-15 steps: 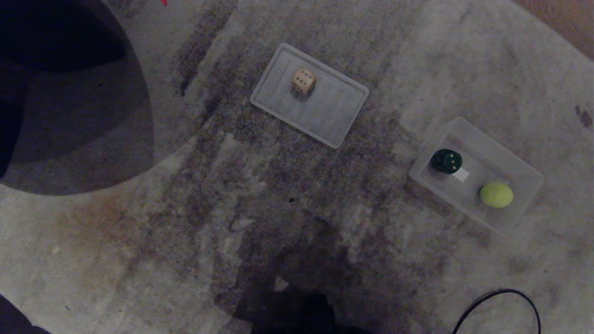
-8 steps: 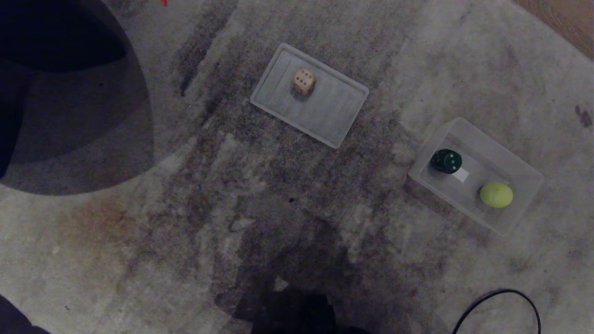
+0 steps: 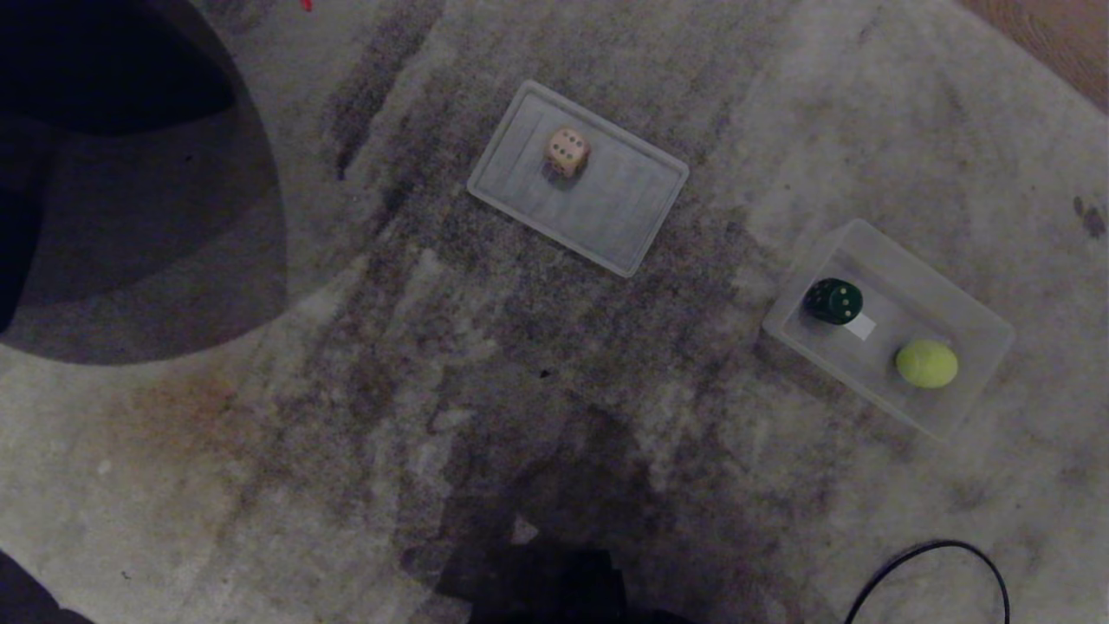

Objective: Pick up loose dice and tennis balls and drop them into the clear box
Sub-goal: Pick up toys out of the box

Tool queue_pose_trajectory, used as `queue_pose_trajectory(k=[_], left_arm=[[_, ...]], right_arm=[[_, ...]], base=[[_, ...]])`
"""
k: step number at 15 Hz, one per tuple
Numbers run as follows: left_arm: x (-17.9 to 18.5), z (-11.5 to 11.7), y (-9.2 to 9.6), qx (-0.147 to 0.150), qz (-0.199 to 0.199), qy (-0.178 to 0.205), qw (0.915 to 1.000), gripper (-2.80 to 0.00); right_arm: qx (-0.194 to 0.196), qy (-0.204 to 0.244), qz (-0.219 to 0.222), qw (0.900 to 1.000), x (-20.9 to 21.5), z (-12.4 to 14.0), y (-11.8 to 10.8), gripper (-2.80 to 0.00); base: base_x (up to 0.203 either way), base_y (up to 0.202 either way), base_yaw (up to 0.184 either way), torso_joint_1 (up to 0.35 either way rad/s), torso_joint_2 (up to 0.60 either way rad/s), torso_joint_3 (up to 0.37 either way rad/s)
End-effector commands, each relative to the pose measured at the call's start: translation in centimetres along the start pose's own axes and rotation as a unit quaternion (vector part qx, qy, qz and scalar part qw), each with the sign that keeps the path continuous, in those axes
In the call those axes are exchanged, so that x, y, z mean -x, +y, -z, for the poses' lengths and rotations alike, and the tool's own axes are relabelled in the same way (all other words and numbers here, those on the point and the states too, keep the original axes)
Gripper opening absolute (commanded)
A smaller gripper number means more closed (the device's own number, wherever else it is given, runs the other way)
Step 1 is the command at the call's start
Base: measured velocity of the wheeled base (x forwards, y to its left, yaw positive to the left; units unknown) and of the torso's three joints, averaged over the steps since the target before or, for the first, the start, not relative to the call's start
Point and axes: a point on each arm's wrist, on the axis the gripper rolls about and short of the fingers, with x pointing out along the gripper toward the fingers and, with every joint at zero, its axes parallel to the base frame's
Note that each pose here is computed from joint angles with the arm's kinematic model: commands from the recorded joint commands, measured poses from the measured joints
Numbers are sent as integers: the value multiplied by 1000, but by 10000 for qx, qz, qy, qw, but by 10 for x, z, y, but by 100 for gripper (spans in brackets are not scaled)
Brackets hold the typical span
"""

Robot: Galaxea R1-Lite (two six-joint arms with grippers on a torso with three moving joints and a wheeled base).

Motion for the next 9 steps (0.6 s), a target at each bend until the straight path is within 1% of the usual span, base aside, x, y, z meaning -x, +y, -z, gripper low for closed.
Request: queue_pose_trajectory(k=[1,3,9], left_arm=[[0,0,0,18,-5,13,10000,-280],[0,0,0,19,-9,5,10000,-280],[0,0,0,11,-1,12,10000,-280]], right_arm=[[9,12,-3,10000,0,0,0,-280],[13,4,-10,10000,0,0,0,-280],[36,12,-18,10000,0,0,0,-280]], base=[[0,0,0,0,0,0],[0,0,0,0,5,73],[0,0,0,1,4,194]])
